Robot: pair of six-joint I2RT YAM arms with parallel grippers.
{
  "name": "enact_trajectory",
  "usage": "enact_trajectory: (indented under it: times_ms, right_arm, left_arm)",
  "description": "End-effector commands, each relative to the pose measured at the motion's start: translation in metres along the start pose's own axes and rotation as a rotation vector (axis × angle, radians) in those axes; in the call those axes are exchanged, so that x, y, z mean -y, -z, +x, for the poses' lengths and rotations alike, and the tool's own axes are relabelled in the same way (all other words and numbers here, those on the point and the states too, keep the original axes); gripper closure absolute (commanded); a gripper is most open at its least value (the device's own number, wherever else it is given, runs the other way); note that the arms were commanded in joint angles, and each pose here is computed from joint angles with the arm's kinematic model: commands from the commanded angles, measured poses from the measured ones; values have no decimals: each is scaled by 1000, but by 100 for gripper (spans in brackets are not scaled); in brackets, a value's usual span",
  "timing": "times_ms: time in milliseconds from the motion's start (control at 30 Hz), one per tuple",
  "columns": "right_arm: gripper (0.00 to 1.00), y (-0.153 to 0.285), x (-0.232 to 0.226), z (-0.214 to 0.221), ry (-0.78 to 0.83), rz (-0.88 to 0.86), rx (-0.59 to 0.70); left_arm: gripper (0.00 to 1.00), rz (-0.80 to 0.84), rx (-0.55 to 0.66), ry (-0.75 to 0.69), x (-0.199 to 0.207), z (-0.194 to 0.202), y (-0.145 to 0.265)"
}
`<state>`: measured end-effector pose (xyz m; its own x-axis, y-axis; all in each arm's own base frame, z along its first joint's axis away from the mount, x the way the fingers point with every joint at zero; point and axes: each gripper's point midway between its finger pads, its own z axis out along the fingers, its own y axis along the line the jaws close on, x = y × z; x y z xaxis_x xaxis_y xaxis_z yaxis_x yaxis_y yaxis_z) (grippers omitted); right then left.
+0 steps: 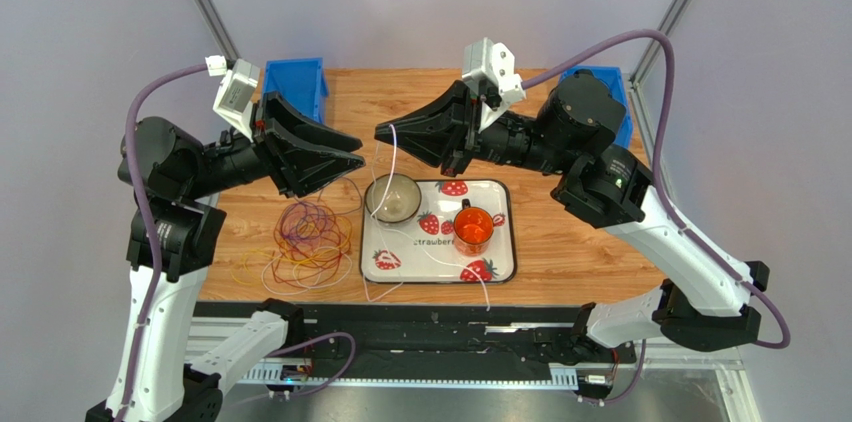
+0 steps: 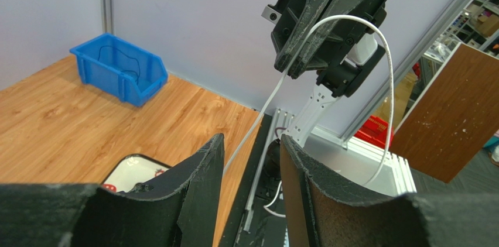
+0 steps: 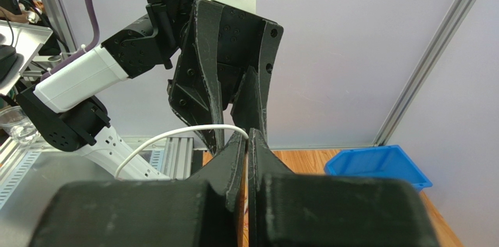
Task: Untangle the cables
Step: Pick up the cable from the cable.
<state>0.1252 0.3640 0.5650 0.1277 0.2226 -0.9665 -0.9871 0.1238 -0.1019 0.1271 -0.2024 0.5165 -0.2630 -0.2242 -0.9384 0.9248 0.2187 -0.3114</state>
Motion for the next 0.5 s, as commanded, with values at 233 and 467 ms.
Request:
enact_trajectory:
  times_ms: [233,467]
  right_arm:
    - [100,-19,0,-32,-20,-35,92]
    - [100,-21,-1,-30,-37,-48,88]
  left_arm:
    - [57,-10,-21,-41,-8,8,-1]
    - [93,-61,-16,-50,-16,8,0]
